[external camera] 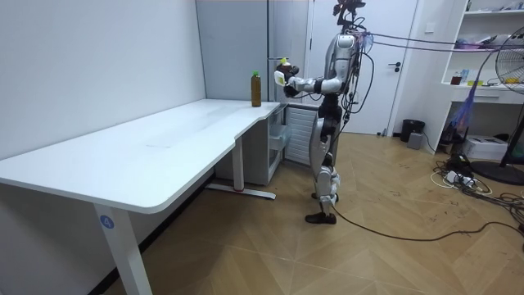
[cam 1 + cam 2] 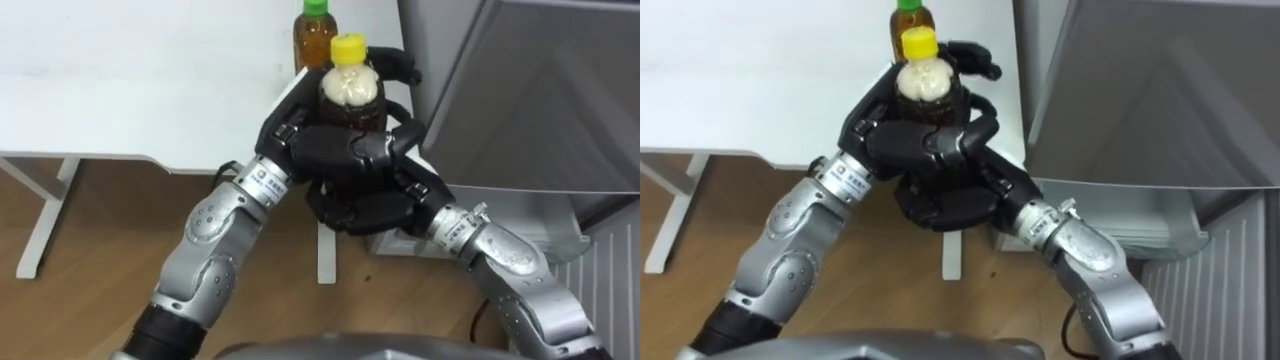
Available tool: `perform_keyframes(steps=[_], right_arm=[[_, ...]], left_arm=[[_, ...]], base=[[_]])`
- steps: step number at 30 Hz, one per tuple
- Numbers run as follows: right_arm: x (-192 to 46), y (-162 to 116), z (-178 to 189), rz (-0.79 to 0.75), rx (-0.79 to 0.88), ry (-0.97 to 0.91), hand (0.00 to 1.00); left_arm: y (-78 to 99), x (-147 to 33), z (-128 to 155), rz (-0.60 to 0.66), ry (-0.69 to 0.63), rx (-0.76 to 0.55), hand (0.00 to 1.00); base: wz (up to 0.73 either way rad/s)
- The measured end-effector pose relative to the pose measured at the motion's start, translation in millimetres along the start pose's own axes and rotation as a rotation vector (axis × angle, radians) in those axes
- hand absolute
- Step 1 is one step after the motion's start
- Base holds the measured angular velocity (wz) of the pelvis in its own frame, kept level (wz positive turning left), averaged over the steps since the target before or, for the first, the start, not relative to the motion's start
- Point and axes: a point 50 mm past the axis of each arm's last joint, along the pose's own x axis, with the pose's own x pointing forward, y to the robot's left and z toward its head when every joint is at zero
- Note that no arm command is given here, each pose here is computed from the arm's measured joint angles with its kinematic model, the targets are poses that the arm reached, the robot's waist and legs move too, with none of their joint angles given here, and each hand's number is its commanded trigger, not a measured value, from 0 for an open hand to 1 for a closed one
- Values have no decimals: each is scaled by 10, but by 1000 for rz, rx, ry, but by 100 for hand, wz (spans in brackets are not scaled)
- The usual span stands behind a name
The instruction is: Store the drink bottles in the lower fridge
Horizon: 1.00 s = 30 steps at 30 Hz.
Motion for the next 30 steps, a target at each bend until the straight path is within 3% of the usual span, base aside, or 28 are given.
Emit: perform_keyframes(steps=[13, 19, 23, 30], right_arm=[[-1, -155, -27, -149, -189, -69, 100], [255, -235, -40, -220, -332, -120, 100], [530, -181, -55, -270, -398, -134, 100], [788, -95, 30, -350, -459, -180, 100]], left_arm=[[-96, 104, 33, 61, -23, 143, 0], [-74, 125, 63, 189, -59, 196, 0], [14, 111, 59, 337, -69, 189, 0], [78, 177, 171, 454, -118, 206, 0]], base=[[-1], [3], [11], [9]])
